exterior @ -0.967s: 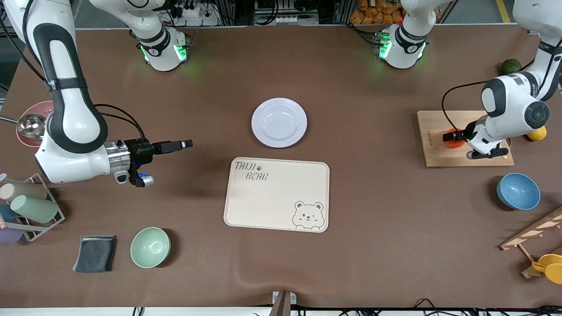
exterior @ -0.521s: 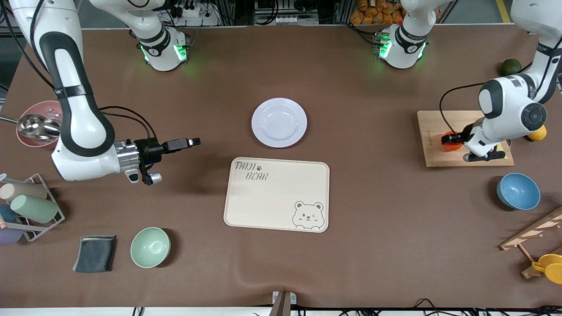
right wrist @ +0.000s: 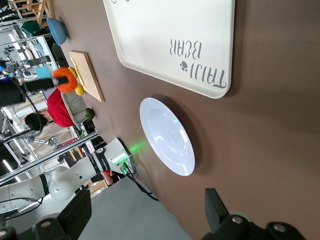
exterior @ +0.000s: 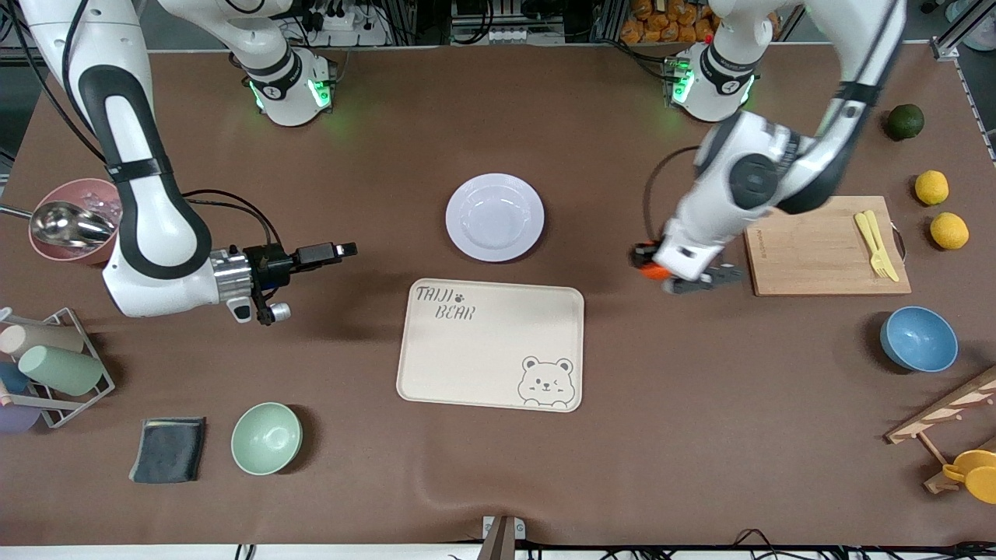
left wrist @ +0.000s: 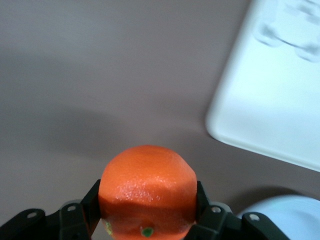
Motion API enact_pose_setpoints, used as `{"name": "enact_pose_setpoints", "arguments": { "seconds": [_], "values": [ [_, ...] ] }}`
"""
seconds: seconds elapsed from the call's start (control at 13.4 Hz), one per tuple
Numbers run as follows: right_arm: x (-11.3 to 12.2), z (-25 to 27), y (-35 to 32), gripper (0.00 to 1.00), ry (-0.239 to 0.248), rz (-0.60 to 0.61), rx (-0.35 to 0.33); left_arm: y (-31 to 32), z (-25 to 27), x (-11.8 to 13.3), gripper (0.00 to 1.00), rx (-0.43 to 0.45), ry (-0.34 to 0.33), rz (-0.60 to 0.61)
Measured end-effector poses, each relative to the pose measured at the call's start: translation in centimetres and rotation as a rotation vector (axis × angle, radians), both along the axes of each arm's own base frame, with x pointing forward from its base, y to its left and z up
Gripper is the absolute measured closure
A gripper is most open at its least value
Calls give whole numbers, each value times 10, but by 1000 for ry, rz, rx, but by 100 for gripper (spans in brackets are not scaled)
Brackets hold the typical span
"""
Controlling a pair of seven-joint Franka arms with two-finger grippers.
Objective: Place orange and plate with both arms
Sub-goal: 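Carry the orange with the left gripper onto the white plate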
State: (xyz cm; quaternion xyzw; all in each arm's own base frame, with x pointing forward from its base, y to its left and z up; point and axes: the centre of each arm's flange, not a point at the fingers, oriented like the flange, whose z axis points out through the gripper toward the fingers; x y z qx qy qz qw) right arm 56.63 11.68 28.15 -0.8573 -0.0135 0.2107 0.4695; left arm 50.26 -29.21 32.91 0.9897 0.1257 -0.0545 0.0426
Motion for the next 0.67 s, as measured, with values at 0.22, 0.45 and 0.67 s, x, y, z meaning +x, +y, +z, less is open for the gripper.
{"name": "enact_pose_setpoints", "arguments": {
  "seconds": [0.22,0.45,0.67],
  "values": [
    [0,-9,3,0,-5,-24,21,-109,-21,-35,27,-15,54,66],
    [-13,-33,6,0,-69,-24,49,-189,-60,-70,27,41,52,146],
    [-27,-50,24,0,-83,-34,67,-225,-96,-97,27,77,79,198]
  ]
}}
